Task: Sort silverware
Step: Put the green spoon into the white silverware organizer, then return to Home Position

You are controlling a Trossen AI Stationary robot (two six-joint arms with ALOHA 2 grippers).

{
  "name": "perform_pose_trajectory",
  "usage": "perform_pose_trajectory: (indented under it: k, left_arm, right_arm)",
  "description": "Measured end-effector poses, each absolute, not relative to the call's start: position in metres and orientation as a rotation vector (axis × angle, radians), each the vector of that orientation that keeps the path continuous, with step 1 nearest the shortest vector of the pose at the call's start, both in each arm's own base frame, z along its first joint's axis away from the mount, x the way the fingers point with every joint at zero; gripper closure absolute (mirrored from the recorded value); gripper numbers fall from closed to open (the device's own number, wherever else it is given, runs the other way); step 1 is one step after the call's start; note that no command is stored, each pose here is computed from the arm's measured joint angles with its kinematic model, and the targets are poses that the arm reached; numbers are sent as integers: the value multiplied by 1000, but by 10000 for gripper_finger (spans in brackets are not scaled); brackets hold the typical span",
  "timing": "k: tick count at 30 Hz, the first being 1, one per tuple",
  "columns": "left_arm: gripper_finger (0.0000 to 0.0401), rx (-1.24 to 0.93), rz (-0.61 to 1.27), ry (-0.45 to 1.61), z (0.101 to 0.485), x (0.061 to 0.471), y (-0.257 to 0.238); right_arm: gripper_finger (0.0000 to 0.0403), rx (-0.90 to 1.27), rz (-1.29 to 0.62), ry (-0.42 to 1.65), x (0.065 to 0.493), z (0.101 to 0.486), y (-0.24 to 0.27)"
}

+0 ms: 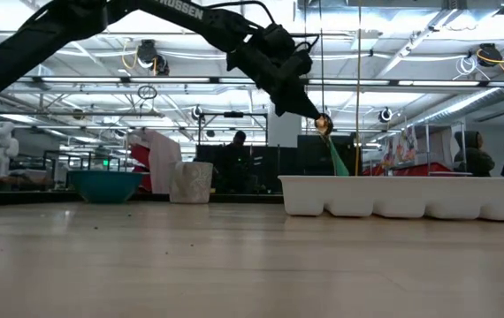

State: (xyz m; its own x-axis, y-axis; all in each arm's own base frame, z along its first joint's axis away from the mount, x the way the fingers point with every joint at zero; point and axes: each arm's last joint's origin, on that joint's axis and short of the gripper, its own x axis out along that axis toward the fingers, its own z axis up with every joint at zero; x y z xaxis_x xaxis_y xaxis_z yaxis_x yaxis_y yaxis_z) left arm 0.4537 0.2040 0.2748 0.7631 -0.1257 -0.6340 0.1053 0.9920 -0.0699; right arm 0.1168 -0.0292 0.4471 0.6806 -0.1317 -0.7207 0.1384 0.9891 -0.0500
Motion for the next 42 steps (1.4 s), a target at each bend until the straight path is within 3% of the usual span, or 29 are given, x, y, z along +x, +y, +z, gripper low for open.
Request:
perform_pose_trajectory:
  k: [13,23,37,42]
  left_arm:
    - [401,-85,-166,768,228,468,207]
    - [398,-66,-194,785,214,471,208]
    - [293,129,-214,770,217,476,200]
    - [279,106,-207,646,261,475,186]
  right_arm:
    - [218,-8,-144,810,117,447,-29]
    - [218,-14,-142,808,119,447,-30]
    - [197,-9,-138,808,119,447,-30]
    - [198,-45,91,742,111,451,-20]
